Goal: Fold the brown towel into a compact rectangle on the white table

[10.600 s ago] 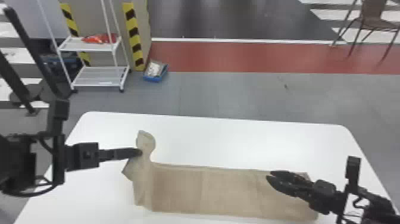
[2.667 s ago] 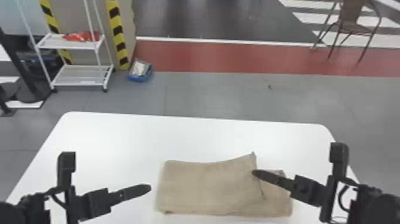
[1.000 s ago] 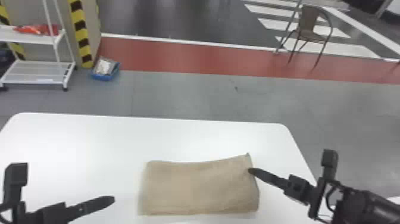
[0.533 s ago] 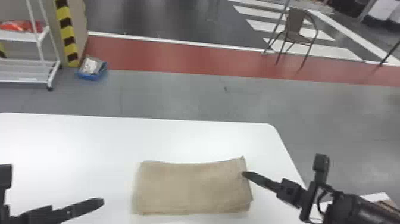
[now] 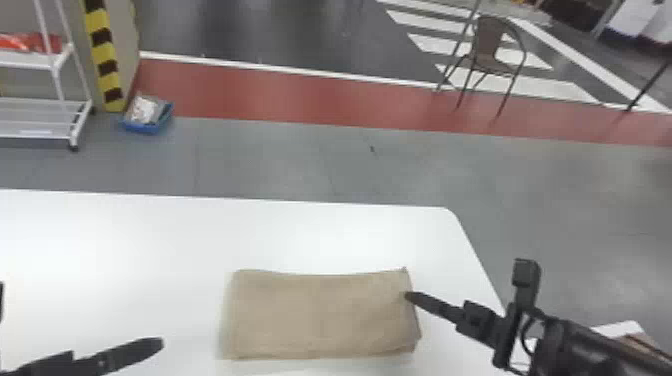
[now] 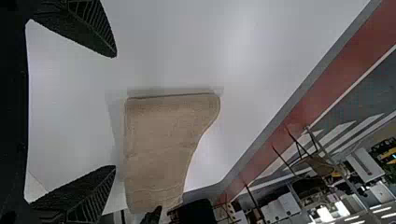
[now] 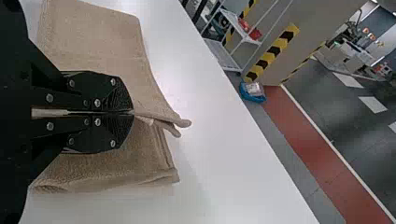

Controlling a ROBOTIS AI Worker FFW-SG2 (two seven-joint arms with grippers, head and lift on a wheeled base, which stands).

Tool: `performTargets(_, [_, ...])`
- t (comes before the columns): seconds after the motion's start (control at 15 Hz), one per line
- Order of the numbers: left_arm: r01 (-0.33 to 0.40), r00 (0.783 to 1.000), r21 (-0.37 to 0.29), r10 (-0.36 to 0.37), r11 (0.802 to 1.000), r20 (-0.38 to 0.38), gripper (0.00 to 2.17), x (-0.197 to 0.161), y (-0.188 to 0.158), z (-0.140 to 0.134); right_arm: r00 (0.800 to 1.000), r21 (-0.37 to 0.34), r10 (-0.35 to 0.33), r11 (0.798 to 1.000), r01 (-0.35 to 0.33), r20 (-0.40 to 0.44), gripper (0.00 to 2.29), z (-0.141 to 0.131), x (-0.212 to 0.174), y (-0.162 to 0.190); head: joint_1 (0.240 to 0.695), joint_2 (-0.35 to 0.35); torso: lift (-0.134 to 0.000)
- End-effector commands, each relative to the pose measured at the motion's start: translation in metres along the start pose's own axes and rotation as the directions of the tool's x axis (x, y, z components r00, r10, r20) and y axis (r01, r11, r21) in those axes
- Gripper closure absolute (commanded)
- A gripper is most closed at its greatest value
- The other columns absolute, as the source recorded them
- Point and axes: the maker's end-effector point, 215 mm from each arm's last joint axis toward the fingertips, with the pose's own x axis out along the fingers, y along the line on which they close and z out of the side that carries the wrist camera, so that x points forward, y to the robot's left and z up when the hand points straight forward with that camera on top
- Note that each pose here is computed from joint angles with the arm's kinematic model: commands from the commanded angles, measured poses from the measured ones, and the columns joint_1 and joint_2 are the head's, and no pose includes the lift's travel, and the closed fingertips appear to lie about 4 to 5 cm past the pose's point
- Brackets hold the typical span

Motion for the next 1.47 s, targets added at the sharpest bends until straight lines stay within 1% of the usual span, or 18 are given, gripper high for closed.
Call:
performTargets(0.0, [0.002,1.000,0.000,-0.002,1.000,0.000,0.02,0.000,0.000,0.000,0.998,-0.026,-0.053,0.998,0.052,-0.015,1.10,-0.004,0.005,-0.019,0.695,-0.311,0.000])
performTargets(0.07, [0.003,1.000,-0.003,-0.003,1.000,-0.004,0.02,0.000,0.000,-0.002,0.998,-0.034,-0.066,0.997,0.065,-0.015,1.10,-0.005,0.006,-0.024,0.695,-0.315,0.000])
performTargets(0.13, [0.003,1.000,-0.002,-0.003,1.000,-0.003,0.02,0.000,0.000,-0.002,0.996,-0.050,-0.083,0.995,0.083,-0.010,1.03,-0.003,0.009,-0.028,0.695,-0.320,0.000])
performTargets(0.2, [0.003,1.000,-0.003,-0.003,1.000,-0.005,0.02,0.000,0.000,-0.003,0.993,-0.077,-0.119,0.990,0.118,-0.008,0.98,0.000,0.009,-0.035,0.695,-0.331,0.000])
performTargets(0.27, [0.003,1.000,-0.004,-0.003,1.000,-0.003,0.02,-0.001,0.001,-0.002,0.990,-0.090,-0.139,0.986,0.137,-0.013,0.85,0.000,0.010,-0.038,0.695,-0.337,0.000])
performTargets(0.33, [0.003,1.000,-0.004,-0.003,1.000,-0.002,0.02,-0.002,0.001,-0.002,0.988,-0.105,-0.155,0.983,0.152,-0.020,0.61,-0.001,0.012,-0.039,0.695,-0.342,0.000])
performTargets(0.4, [0.003,1.000,-0.006,-0.003,1.000,-0.002,0.02,-0.003,0.001,-0.003,0.985,-0.112,-0.169,0.980,0.166,-0.023,0.29,-0.002,0.013,-0.040,0.695,-0.344,0.000])
performTargets(0.47, [0.003,1.000,-0.005,-0.003,1.000,0.000,0.02,-0.003,0.001,-0.002,0.984,-0.113,-0.180,0.978,0.178,-0.012,0.09,0.000,0.010,-0.042,0.695,-0.345,0.000])
performTargets(0.53, [0.003,1.000,-0.005,-0.003,1.000,0.000,0.02,-0.003,0.001,-0.002,0.982,-0.117,-0.187,0.975,0.187,0.014,0.05,0.005,0.003,-0.045,0.695,-0.345,0.000])
performTargets(0.67, [0.003,1.000,-0.004,-0.002,1.000,0.005,0.02,-0.005,0.001,0.000,0.978,-0.114,-0.205,0.971,0.208,0.035,0.05,0.009,-0.007,-0.051,0.695,-0.350,0.000])
performTargets(0.8, [0.001,1.000,0.003,-0.001,1.000,0.011,0.02,-0.005,0.001,0.002,0.977,-0.094,-0.210,0.973,0.213,0.042,0.07,0.006,-0.010,-0.056,0.695,-0.350,0.000])
performTargets(0.87, [-0.002,1.000,0.012,0.001,1.000,0.013,0.02,-0.002,0.001,0.003,0.976,-0.095,-0.214,0.971,0.218,0.044,0.09,0.004,-0.010,-0.060,0.695,-0.350,0.000])
performTargets(1.0, [-0.006,1.000,0.023,0.006,1.000,0.014,0.02,0.000,0.001,0.003,0.973,-0.087,-0.227,0.970,0.229,0.031,0.18,-0.005,-0.003,-0.071,0.695,-0.350,0.000])
performTargets(1.2, [0.000,1.000,0.028,0.000,1.000,0.018,0.02,-0.001,-0.001,0.005,0.975,-0.087,-0.221,0.971,0.223,0.026,0.34,-0.007,0.008,-0.074,0.695,-0.350,0.000])
performTargets(1.33, [0.007,1.000,0.042,-0.008,0.999,0.029,0.02,-0.002,-0.005,0.004,0.977,-0.089,-0.212,0.973,0.213,0.017,0.34,-0.008,0.016,-0.070,0.695,-0.350,0.000])
performTargets(1.4, [0.012,0.999,0.055,-0.014,0.998,0.033,0.02,0.000,-0.007,0.004,0.979,-0.091,-0.203,0.975,0.203,0.000,0.34,-0.012,0.024,-0.066,0.695,-0.350,0.000])
